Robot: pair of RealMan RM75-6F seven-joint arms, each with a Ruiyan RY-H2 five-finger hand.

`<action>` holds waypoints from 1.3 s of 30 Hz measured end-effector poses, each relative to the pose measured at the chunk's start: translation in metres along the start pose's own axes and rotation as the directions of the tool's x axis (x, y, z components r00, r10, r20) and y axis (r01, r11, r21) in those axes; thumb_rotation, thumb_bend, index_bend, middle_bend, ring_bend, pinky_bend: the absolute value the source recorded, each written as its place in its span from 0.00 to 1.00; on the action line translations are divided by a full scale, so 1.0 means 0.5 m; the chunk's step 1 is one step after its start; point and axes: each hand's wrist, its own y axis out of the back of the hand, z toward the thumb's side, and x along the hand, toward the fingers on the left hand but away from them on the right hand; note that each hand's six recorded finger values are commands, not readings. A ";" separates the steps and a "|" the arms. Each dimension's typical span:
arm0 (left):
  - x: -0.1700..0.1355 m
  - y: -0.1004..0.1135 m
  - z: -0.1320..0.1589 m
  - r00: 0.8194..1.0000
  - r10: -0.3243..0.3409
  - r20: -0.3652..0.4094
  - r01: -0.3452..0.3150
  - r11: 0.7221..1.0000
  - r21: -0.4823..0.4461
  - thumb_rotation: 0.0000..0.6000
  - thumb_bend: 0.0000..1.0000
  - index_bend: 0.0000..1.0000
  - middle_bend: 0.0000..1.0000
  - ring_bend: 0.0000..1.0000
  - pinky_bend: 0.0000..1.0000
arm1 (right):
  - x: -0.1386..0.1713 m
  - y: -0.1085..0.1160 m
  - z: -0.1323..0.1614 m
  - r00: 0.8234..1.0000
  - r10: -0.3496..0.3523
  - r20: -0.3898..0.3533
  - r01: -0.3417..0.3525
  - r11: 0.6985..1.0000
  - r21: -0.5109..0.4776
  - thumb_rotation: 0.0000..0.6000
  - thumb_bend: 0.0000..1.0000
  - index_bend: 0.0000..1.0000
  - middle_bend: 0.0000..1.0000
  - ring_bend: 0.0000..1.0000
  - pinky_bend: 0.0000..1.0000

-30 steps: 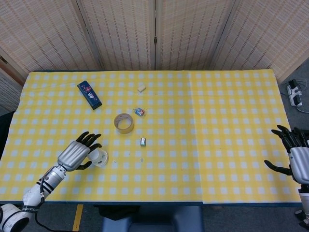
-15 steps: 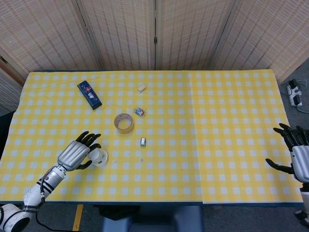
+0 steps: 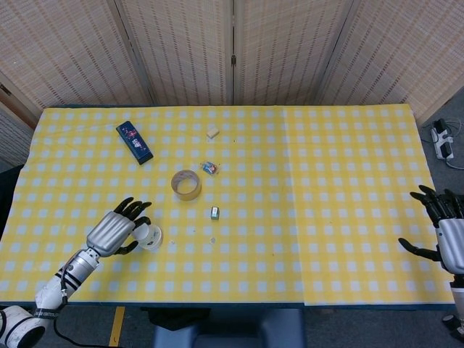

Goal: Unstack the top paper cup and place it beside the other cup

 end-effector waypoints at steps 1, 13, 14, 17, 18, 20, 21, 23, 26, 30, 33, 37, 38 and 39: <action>0.000 0.000 0.000 1.000 0.000 0.000 0.000 1.000 0.000 1.00 0.39 0.35 0.11 0.11 0.02 | 0.000 0.000 0.000 1.000 0.000 0.000 0.000 1.000 0.000 1.00 0.17 0.20 0.12 0.17 0.04; -0.001 0.009 0.002 1.000 0.009 0.007 -0.010 1.000 0.008 1.00 0.39 0.37 0.12 0.11 0.02 | 0.001 -0.002 0.000 1.000 0.001 0.001 -0.001 1.000 -0.004 1.00 0.17 0.20 0.12 0.17 0.04; -0.002 0.011 0.002 1.000 0.011 0.008 -0.011 1.000 0.009 1.00 0.39 0.37 0.12 0.11 0.02 | 0.001 -0.002 0.000 1.000 0.001 0.001 -0.001 1.000 -0.004 1.00 0.17 0.20 0.12 0.17 0.04; -0.004 0.018 0.003 1.000 0.014 0.010 -0.014 1.000 0.014 1.00 0.40 0.37 0.12 0.11 0.01 | 0.000 -0.002 0.000 1.000 0.000 0.000 0.000 1.000 -0.004 1.00 0.17 0.20 0.12 0.17 0.04; -0.005 0.021 0.003 1.000 0.015 0.011 -0.015 1.000 0.016 1.00 0.40 0.37 0.12 0.11 0.01 | 0.000 -0.002 0.000 1.000 0.000 0.000 0.000 1.000 -0.005 1.00 0.17 0.20 0.12 0.17 0.04; -0.006 0.025 0.004 1.000 0.016 0.011 -0.016 1.000 0.020 1.00 0.41 0.37 0.12 0.11 0.01 | 0.000 -0.002 0.000 1.000 -0.001 0.000 0.001 1.000 -0.005 1.00 0.17 0.20 0.12 0.17 0.04; -0.006 0.026 0.003 1.000 0.016 0.011 -0.016 1.000 0.021 1.00 0.41 0.37 0.12 0.11 0.01 | 0.000 -0.002 0.000 1.000 -0.001 0.000 0.001 1.000 -0.005 1.00 0.17 0.20 0.12 0.17 0.04; -0.007 0.030 0.003 1.000 0.018 0.011 -0.019 1.000 0.025 1.00 0.41 0.38 0.12 0.11 0.01 | 0.000 -0.002 -0.001 1.000 -0.001 0.000 0.001 1.000 -0.006 1.00 0.17 0.20 0.12 0.17 0.04; -0.012 0.045 0.003 1.000 0.029 0.011 -0.029 0.999 0.032 1.00 0.41 0.38 0.12 0.11 0.01 | 0.001 -0.001 -0.003 1.000 -0.003 0.002 0.003 1.000 -0.009 1.00 0.17 0.20 0.12 0.18 0.04; -0.022 0.075 0.007 0.998 0.054 0.015 -0.055 0.998 0.034 1.00 0.41 0.38 0.12 0.11 0.01 | 0.001 -0.002 -0.005 1.000 -0.004 0.001 0.004 1.000 -0.013 1.00 0.17 0.20 0.12 0.18 0.04; -0.029 0.100 0.007 0.996 0.083 0.013 -0.083 0.996 0.034 1.00 0.41 0.38 0.12 0.11 0.01 | 0.001 -0.003 -0.006 1.000 -0.003 -0.001 0.003 1.000 -0.014 1.00 0.17 0.20 0.12 0.18 0.04; -0.037 0.135 0.002 0.992 0.126 0.003 -0.126 0.992 0.032 1.00 0.41 0.38 0.12 0.11 0.01 | 0.002 -0.002 -0.007 1.000 -0.006 -0.001 0.006 1.000 -0.016 1.00 0.17 0.20 0.12 0.17 0.04; -0.039 0.143 -0.001 0.991 0.137 -0.001 -0.137 0.990 0.031 1.00 0.41 0.38 0.12 0.11 0.01 | 0.002 -0.002 -0.008 1.000 -0.006 -0.001 0.006 1.000 -0.016 1.00 0.17 0.20 0.12 0.17 0.04; -0.041 0.154 -0.004 0.988 0.152 -0.007 -0.151 0.988 0.031 1.00 0.42 0.38 0.12 0.11 0.01 | 0.003 -0.003 -0.009 1.000 -0.006 0.000 0.006 1.000 -0.016 1.00 0.17 0.20 0.12 0.17 0.04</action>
